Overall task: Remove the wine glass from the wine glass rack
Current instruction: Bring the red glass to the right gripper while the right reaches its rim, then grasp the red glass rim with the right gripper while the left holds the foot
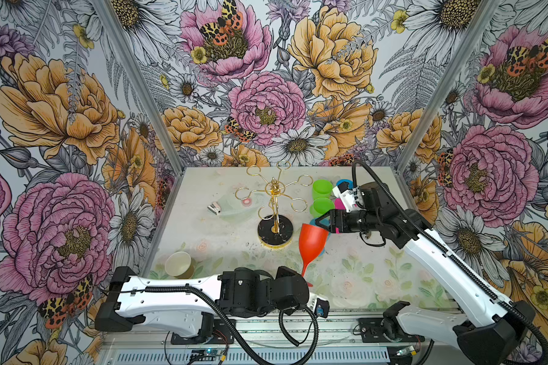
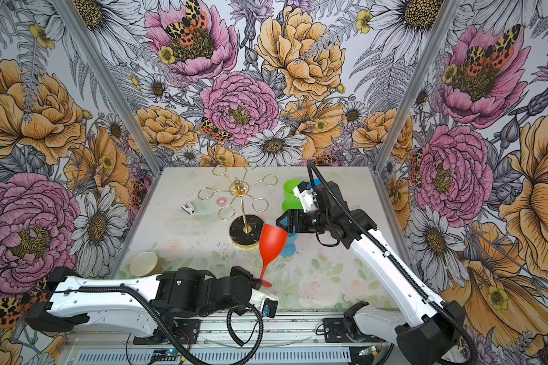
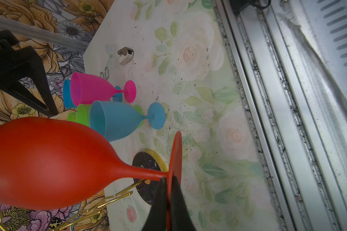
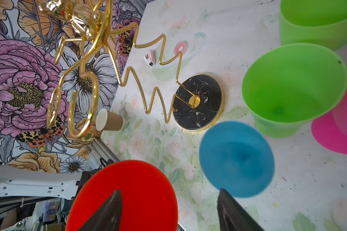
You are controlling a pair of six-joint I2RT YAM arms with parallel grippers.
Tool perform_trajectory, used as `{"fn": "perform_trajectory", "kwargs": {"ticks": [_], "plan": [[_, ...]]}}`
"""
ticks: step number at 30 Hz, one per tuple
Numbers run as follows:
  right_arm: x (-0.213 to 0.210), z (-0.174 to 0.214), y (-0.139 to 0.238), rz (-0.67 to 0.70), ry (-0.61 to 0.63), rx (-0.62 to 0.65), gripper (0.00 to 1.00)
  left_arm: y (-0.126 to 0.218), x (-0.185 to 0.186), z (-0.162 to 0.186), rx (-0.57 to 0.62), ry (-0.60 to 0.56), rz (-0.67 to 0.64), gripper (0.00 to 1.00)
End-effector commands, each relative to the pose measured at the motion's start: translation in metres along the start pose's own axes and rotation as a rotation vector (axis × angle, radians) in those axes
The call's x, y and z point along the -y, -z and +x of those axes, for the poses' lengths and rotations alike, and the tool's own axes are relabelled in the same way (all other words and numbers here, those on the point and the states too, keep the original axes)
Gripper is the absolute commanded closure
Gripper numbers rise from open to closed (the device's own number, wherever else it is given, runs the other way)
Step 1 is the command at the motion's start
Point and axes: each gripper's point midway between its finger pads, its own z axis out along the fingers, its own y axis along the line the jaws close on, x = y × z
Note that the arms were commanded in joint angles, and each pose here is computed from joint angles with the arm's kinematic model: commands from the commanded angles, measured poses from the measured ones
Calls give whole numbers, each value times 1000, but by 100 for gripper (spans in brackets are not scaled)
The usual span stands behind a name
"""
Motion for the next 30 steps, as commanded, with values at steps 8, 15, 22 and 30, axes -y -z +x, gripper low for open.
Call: {"fn": "perform_trajectory", "kwargs": {"ticks": [8,15,22,30], "plan": [[-14,5,9,-67,17,-41,27,4,-30,11,-61,-64,-205,100],[-20,5,10,-111,16,-55,30,-2,-29,26,-137,-157,-265,100],[-25,5,10,-157,3,-74,35,-1,-28,36,-170,-208,-306,100],[-29,6,9,-192,-6,-96,42,-1,-27,43,-197,-271,-344,100]]}}
